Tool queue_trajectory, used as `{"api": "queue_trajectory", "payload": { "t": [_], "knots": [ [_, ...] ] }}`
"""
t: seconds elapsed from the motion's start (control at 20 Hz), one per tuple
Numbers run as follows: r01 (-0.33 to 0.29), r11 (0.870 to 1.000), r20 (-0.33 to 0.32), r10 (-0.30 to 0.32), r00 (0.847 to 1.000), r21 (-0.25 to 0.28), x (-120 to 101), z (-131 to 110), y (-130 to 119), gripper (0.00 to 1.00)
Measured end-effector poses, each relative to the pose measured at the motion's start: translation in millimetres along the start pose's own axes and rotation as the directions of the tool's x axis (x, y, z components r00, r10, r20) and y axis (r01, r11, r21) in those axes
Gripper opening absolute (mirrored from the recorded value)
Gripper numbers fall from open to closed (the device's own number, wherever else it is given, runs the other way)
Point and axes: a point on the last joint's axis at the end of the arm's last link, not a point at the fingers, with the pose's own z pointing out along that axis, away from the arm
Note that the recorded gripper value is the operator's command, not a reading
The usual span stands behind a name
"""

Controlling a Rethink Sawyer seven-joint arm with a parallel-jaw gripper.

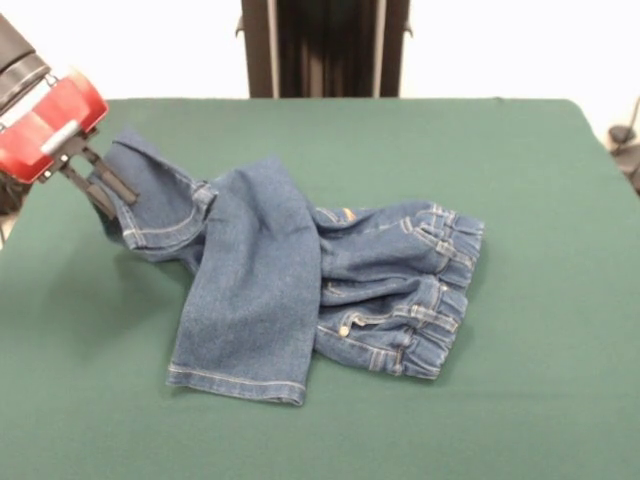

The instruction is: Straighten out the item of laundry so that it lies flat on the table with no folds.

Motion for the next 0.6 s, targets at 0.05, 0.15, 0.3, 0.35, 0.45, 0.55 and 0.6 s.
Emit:
{"api": "queue_trajectory", "payload": {
  "t": [0.05, 0.15, 0.3, 0.35, 0.45, 0.55, 0.6],
  "knots": [
    [0.007, 1.0, 0.006, -0.007, 1.0, -0.003, -1.1, -0.3, -0.1, 0.0],
    [0.025, 1.0, 0.027, -0.025, 0.999, -0.012, -4.3, -2.8, -1.3, 0.0],
    [0.045, 0.999, 0.055, -0.044, 0.998, -0.029, -4.9, -8.8, -6.0, 0.0],
    [0.047, 0.998, 0.059, -0.045, 0.997, -0.034, -4.3, -10.3, -7.5, 0.0],
    [0.051, 0.998, 0.067, -0.048, 0.997, -0.047, -1.5, -13.3, -11.3, 0.0],
    [0.054, 0.996, 0.073, -0.05, 0.996, -0.068, 2.8, -16.7, -16.3, 0.0],
    [0.054, 0.994, 0.08, -0.047, 0.996, -0.092, 6.5, -19.0, -20.6, 0.0]
  ]
}}
